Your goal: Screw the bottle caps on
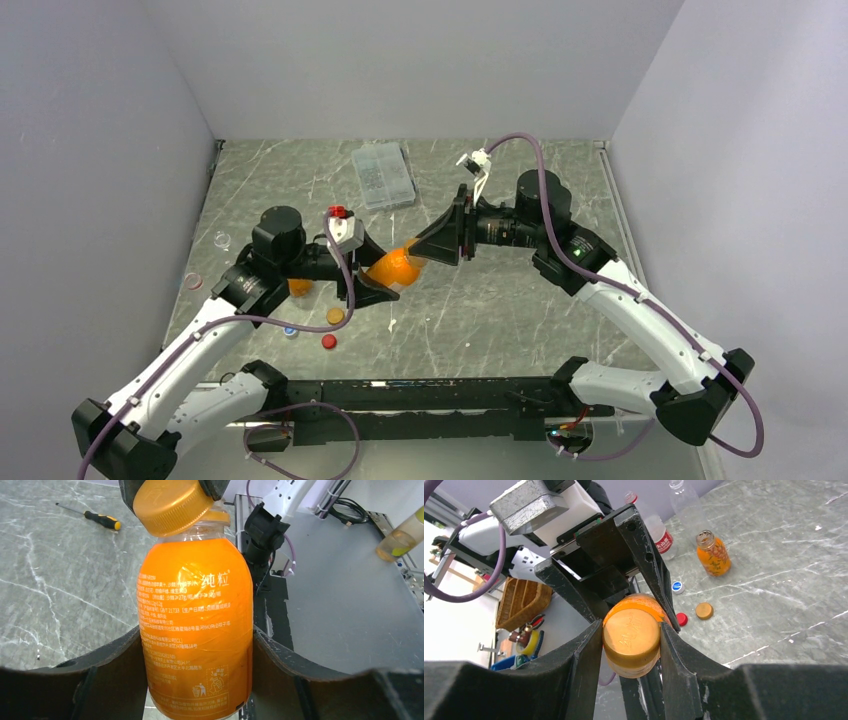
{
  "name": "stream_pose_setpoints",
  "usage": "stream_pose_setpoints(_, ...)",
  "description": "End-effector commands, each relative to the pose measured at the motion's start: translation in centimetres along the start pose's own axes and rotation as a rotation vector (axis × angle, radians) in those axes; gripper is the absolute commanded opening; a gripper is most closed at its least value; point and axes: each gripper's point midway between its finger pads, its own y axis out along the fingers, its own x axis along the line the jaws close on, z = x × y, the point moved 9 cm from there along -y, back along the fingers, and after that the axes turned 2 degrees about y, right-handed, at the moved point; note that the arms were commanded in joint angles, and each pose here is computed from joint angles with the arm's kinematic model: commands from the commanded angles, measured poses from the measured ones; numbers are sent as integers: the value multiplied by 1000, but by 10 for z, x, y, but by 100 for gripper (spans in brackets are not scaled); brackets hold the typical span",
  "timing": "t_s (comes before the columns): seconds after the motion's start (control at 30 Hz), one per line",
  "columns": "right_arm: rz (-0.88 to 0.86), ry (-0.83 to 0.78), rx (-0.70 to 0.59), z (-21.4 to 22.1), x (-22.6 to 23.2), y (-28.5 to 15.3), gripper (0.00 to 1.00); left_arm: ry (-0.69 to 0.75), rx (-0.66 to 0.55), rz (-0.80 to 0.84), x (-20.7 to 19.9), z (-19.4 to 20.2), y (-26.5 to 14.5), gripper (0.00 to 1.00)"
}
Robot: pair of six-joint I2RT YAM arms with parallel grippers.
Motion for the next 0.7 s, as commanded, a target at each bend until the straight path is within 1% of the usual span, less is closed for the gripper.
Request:
stream_pose_setpoints(0.0, -34, 47, 64, 13, 9, 0, 34, 147, -177, -156, 9, -38, -4, 0)
stream_pose_setpoints(0.27, -10, 71, -9, 10, 8, 1, 35, 150, -271, -304, 13, -38, -10, 0)
stream_pose_setpoints(0.67, 12, 72, -47, 9, 2, 5, 35, 109, -356, -397, 21, -38, -10, 0)
